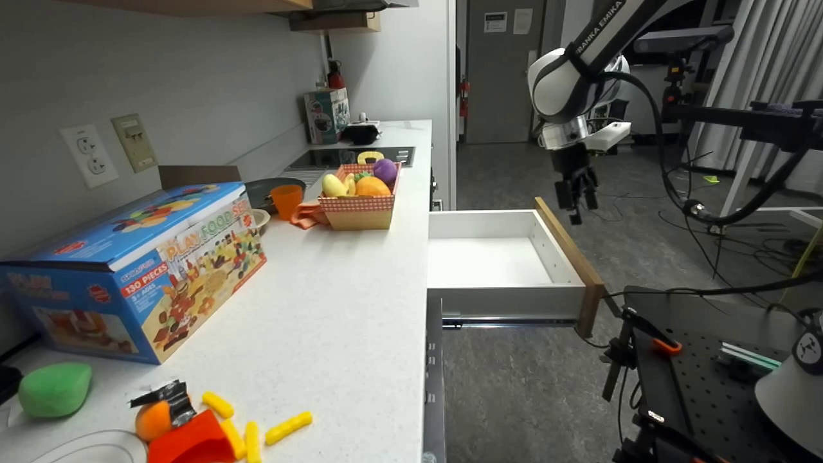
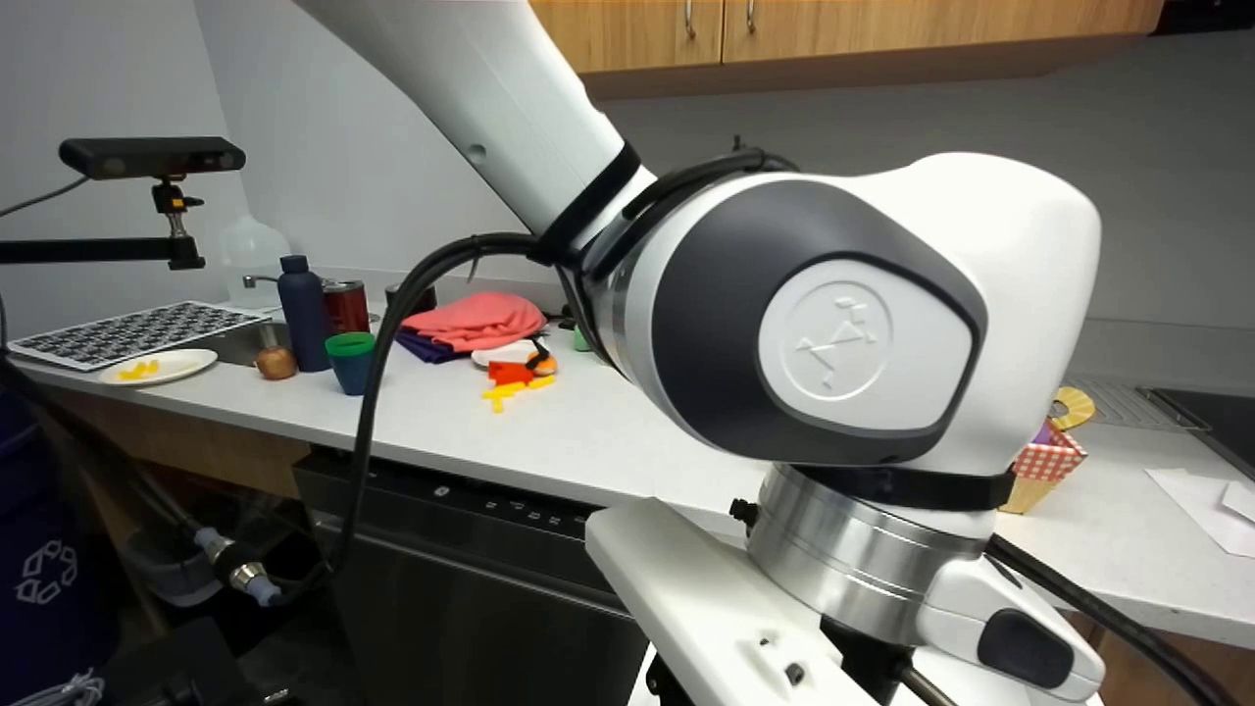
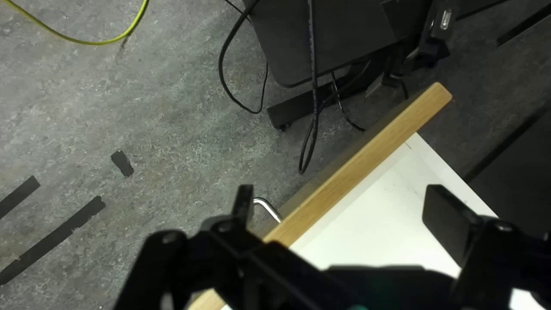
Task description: Put the purple object in the basket, then close the drawer
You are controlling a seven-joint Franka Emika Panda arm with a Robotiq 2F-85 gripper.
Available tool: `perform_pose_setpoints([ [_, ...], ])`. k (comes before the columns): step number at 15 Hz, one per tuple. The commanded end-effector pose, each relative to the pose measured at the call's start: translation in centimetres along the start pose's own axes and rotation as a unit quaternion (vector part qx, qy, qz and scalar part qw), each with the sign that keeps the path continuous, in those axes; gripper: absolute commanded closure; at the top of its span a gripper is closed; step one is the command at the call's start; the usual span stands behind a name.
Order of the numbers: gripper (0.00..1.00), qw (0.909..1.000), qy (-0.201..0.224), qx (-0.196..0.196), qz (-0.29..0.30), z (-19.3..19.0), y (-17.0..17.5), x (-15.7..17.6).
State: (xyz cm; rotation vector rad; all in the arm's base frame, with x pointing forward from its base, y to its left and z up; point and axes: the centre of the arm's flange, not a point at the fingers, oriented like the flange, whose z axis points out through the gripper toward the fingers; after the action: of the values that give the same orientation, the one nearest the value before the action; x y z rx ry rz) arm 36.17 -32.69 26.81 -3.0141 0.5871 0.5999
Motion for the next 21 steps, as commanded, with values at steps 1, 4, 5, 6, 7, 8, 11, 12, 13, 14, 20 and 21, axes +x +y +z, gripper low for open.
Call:
perform_pose_setpoints([
  [1, 0.0, 1.0, 0.0, 0.0, -0.001, 0.0, -0.1, 0.0],
  [4, 0.0, 0.9983, -0.009, -0.058, 0.005, 1.1, -0.2, 1.2],
  [5, 0.0, 0.997, -0.01, -0.076, 0.007, 1.9, -0.1, 1.4],
  [6, 0.0, 0.9957, -0.01, -0.092, 0.003, 3.0, 0.0, 1.6],
  [7, 0.0, 0.9945, -0.011, -0.104, -0.004, 3.8, 0.1, 1.9],
  [8, 0.0, 0.9932, -0.017, -0.114, -0.016, 4.8, 0.2, 2.1],
  [11, 0.0, 0.9912, -0.038, -0.115, -0.052, 7.3, 0.5, 2.4],
  [12, 0.0, 0.9909, -0.045, -0.112, -0.06, 8.0, 0.6, 2.4],
  [13, 0.0, 0.9902, -0.053, -0.111, -0.067, 8.7, 0.7, 2.4],
  [14, 0.0, 0.9896, -0.061, -0.107, -0.075, 9.2, 0.8, 2.5],
  [20, 0.0, 0.9895, -0.044, -0.082, -0.111, 10.6, 0.5, 4.4],
  [21, 0.0, 0.9901, -0.036, -0.07, -0.116, 10.5, 0.3, 5.0],
])
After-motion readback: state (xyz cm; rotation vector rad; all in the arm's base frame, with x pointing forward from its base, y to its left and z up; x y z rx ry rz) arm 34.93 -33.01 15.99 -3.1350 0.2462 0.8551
